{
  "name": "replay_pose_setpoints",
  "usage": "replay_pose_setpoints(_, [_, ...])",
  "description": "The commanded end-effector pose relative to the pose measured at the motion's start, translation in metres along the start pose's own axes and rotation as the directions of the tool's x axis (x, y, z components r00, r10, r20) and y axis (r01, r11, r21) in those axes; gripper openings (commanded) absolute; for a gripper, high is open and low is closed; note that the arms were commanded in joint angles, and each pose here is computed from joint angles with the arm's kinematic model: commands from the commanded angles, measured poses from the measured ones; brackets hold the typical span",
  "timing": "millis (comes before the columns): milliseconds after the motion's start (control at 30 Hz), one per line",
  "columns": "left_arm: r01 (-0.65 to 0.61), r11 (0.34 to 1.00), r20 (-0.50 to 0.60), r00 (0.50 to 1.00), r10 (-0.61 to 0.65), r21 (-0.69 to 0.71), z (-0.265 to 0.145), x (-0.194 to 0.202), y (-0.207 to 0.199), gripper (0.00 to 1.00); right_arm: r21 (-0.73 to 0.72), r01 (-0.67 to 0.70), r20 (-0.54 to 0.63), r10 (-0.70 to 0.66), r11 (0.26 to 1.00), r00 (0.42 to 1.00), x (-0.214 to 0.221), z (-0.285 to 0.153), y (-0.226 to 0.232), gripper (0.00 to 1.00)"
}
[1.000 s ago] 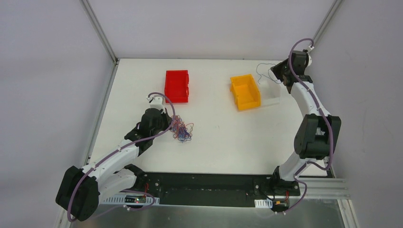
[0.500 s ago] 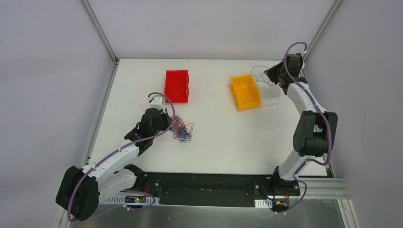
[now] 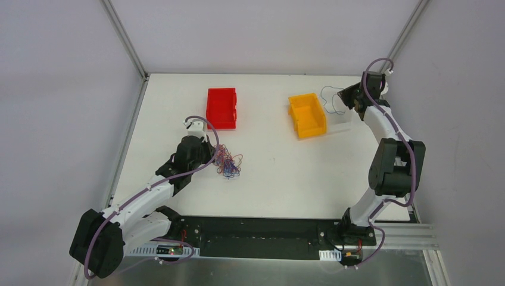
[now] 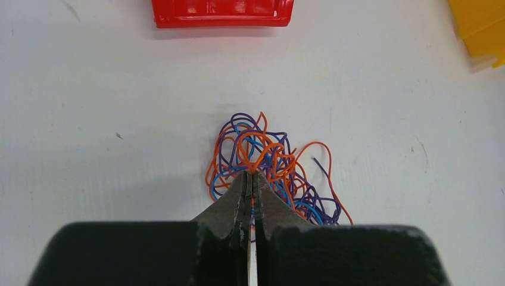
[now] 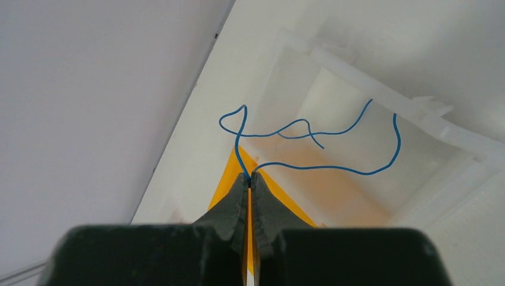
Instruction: Untangle the cables
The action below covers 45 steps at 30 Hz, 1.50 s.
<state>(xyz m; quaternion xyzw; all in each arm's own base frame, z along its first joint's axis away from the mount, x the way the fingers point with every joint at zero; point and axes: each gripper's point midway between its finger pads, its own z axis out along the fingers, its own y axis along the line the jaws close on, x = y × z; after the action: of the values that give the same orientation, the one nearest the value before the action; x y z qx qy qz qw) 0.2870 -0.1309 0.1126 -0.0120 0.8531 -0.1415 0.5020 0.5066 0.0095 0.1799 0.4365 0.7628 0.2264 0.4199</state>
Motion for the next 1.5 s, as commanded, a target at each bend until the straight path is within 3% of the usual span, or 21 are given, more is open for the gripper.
replay_pose_setpoints(0, [-0.007, 1.000, 0.047, 0.999, 0.006, 0.015, -0.003, -0.013, -0.004, 0.00, 0.055, -0.020, 0.060, 0.017, 0.998, 0.998, -0.015, 0.002, -0.017, 0.00])
replay_pose_setpoints(333, [-0.006, 1.000, 0.043, 0.999, 0.005, 0.022, -0.003, -0.013, -0.006, 0.00, 0.153, 0.026, -0.014, -0.024, 0.988, 1.000, 0.018, 0.026, -0.063, 0.00])
replay_pose_setpoints(600, [-0.005, 0.999, 0.040, 0.999, 0.004, 0.034, -0.002, -0.012, -0.008, 0.00, 0.169, 0.069, -0.072, -0.057, 0.983, 0.996, 0.027, 0.039, -0.064, 0.01])
replay_pose_setpoints(933, [-0.006, 0.999, 0.033, 0.999, 0.004, 0.048, -0.001, -0.011, -0.011, 0.00, 0.145, 0.258, 0.028, -0.264, 0.955, 0.964, 0.000, -0.020, -0.014, 0.44])
replay_pose_setpoints(1067, [-0.010, 0.997, 0.027, 1.000, 0.008, 0.075, -0.001, -0.011, -0.016, 0.00, 0.041, 0.302, 0.016, -0.303, 0.952, 0.953, 0.019, -0.051, 0.009, 0.67])
replay_pose_setpoints(1233, [-0.016, 0.990, 0.023, 1.000, 0.013, 0.141, -0.002, -0.010, -0.028, 0.00, -0.085, 0.378, -0.048, -0.383, 0.922, 0.922, 0.058, -0.086, 0.022, 0.76])
replay_pose_setpoints(1467, [-0.038, 0.957, 0.008, 0.999, 0.038, 0.288, -0.005, -0.007, -0.054, 0.00, -0.281, 0.460, -0.190, -0.519, 0.842, 0.834, 0.154, -0.133, 0.013, 0.91])
